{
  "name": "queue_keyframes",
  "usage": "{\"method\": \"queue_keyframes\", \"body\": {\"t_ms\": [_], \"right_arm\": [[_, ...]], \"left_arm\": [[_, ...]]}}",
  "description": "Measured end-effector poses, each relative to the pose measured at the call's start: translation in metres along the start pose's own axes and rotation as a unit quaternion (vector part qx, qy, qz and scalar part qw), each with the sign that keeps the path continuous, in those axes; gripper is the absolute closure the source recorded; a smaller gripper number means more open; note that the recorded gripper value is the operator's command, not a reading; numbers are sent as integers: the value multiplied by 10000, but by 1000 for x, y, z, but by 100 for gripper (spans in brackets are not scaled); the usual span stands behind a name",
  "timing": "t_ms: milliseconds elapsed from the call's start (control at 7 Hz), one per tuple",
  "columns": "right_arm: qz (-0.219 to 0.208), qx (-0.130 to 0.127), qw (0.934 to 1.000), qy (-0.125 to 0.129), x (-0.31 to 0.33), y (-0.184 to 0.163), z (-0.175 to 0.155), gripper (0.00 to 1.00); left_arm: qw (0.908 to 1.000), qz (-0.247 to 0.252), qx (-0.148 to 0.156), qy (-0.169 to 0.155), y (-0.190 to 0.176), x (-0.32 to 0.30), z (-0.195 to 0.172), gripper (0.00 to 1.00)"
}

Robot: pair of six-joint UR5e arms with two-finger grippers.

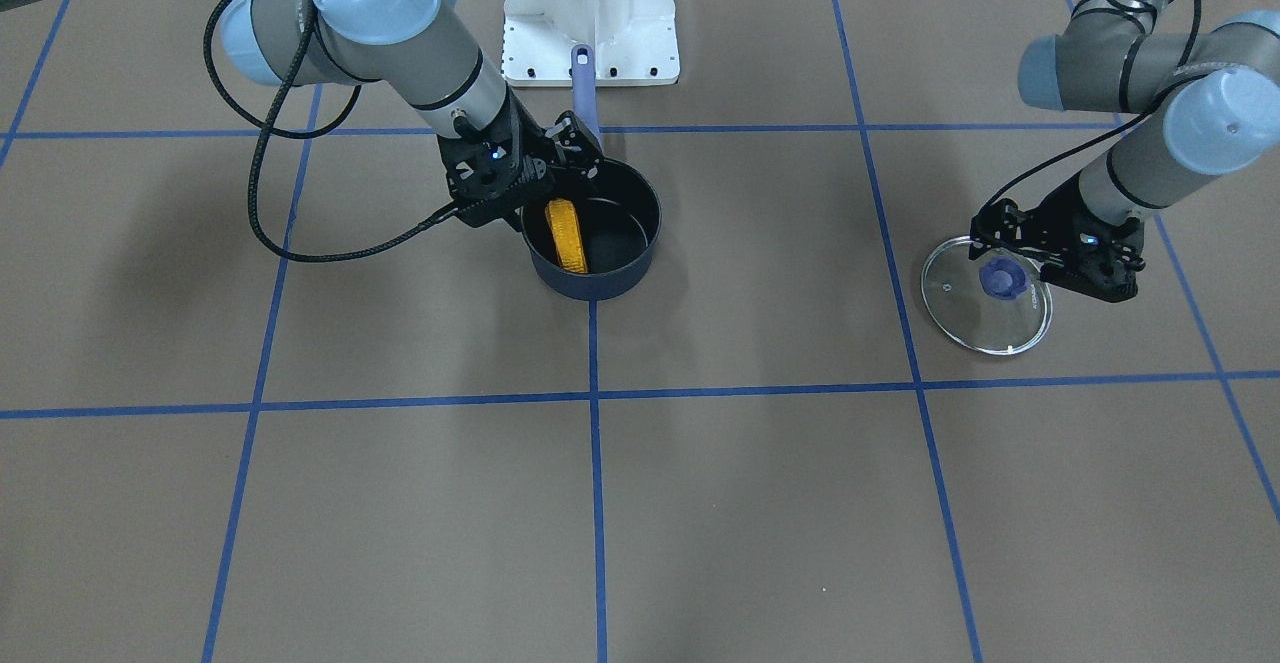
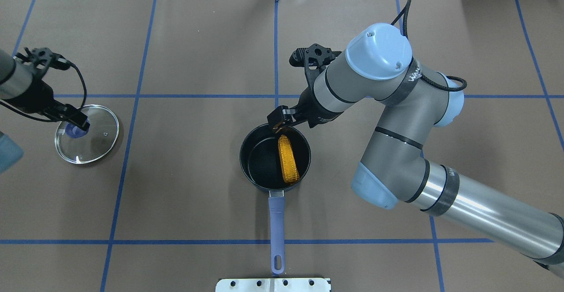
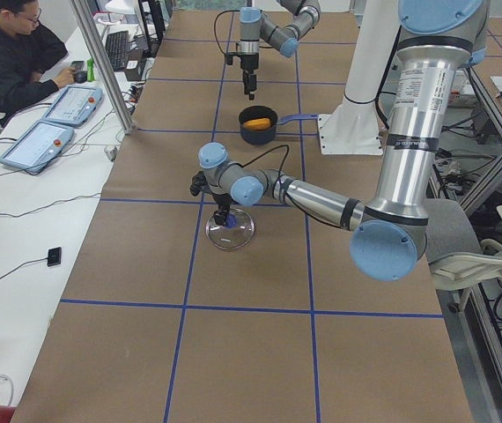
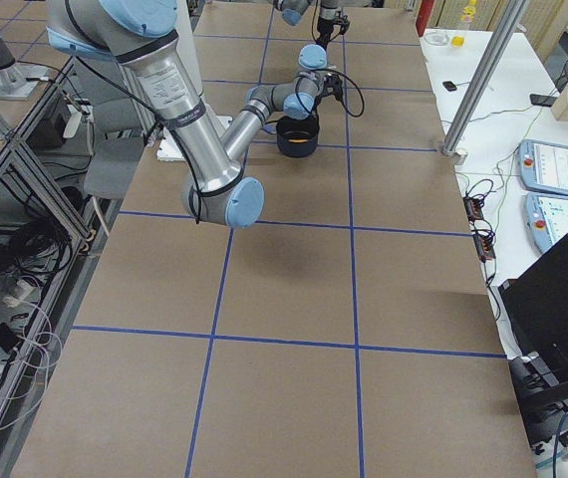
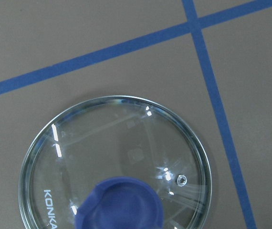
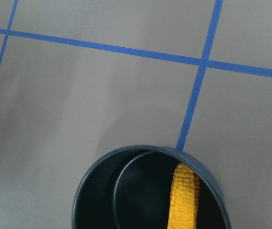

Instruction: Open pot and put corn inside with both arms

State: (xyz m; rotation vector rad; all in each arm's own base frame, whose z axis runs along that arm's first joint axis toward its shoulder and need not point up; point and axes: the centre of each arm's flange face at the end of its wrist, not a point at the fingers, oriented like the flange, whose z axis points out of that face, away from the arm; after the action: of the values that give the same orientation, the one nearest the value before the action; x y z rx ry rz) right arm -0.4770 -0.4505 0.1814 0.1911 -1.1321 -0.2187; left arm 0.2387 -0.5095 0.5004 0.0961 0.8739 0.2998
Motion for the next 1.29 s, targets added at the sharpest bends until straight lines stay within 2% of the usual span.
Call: {"method": "queue_keyframes", "body": {"t_ms": [143, 429, 571, 714, 1000, 1286], "right_arm": [[-66, 126, 9999, 58, 15, -14, -14, 0], [-198, 404, 9987, 243, 54, -42, -45, 0], [-158, 485, 9979, 403, 83, -52, -58, 0], [67, 464, 9970, 612, 119, -59, -73, 0], [621, 267, 9916, 1105, 192, -68, -128, 0], [666, -40, 9827, 1729, 287, -56, -175, 0]], "left_arm": [[9995, -183, 235, -65, -1, -24, -28, 2], [9959, -583, 644, -264, 21, -93, -83, 1], [9954, -544, 688, -390, 38, -127, -101, 1], [9955, -487, 650, -497, 51, -152, -114, 1], [9957, -464, 544, -590, 67, -179, -123, 1], [9960, -469, 476, -600, 81, -189, -121, 1]]}}
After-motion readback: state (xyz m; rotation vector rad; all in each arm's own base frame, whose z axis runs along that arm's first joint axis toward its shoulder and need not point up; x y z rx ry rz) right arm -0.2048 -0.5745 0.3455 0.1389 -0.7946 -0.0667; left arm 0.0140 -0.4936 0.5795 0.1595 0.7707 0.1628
